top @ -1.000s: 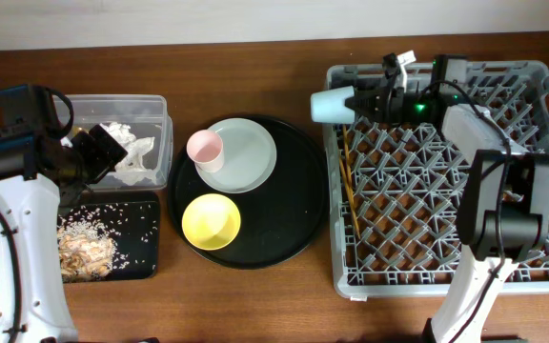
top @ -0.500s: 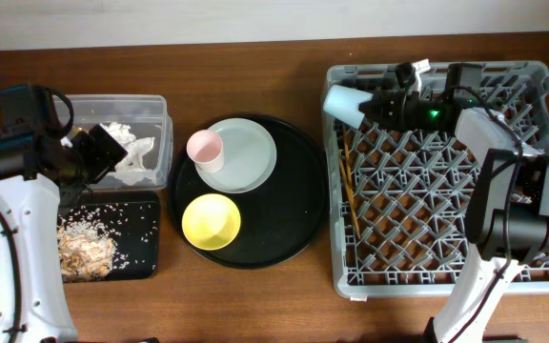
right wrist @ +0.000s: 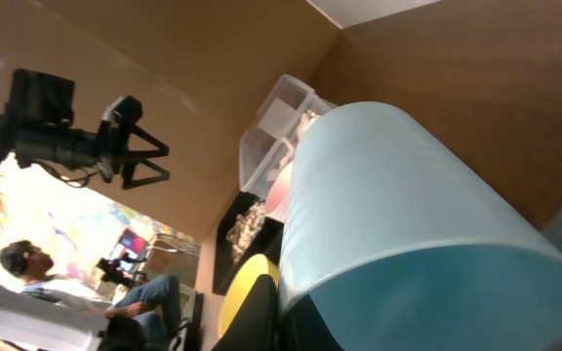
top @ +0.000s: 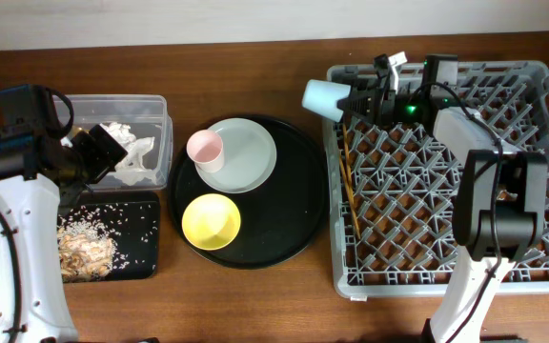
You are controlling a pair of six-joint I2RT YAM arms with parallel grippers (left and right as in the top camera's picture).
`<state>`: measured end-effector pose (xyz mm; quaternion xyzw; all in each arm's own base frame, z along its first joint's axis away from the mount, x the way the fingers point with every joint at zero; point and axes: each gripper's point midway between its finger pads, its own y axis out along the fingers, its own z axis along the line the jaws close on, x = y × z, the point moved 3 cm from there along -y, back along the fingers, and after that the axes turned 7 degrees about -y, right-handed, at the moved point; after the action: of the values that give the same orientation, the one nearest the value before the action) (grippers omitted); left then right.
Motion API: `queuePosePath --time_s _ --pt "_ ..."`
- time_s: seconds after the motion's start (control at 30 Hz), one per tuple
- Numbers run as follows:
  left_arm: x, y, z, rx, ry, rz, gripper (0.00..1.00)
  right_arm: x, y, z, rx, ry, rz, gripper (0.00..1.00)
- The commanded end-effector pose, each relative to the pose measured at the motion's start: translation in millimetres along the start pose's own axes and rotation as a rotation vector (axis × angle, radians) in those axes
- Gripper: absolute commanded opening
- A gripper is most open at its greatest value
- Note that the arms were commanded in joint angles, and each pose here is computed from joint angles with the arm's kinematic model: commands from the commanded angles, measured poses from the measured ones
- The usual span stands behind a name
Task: Sort waste into correct bins and load items into the dishwasher rack
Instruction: 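Tilt and lower the blue cup into the rack's back corner, then release the blue cup and withdraw the right gripper toward the tray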
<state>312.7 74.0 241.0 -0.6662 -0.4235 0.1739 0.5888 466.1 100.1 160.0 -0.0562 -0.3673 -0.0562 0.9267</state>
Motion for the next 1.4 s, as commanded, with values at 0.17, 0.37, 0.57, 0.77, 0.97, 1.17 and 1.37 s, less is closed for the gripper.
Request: queuePosePath --time_s 0.17,0.37,0.57,0.77,0.97,1.17,1.37 --pt "1 -7 -1 -0.015 0.0 -0.017 0.99 -30 -28 -33 -0.072 0.161 -0.03 0.04" --pt "1 -7 -1 -0.015 0.0 -0.017 0.99 -50 -38 -41 -0.162 0.147 0.006 0.05" --pt "1 -7 -1 -0.015 0.0 -0.017 0.99 -47 -48 -36 -0.174 0.175 -0.009 0.25" --pt "1 -7 -1 -0.015 0.0 -0.017 0.99 -24 -87 1 -0.344 0.205 -0.017 0.4" --pt "1 -7 -1 -0.015 0.0 -0.017 0.99 1 -110 84 -0.678 0.109 0.056 0.46" --pt "1 -7 -1 -0.015 0.0 -0.017 0.99 -27 -100 154 -1.022 0.072 0.266 0.43" --pt "1 -7 -1 -0.015 0.0 -0.017 0.99 -90 -54 173 -1.155 0.19 0.594 0.45"
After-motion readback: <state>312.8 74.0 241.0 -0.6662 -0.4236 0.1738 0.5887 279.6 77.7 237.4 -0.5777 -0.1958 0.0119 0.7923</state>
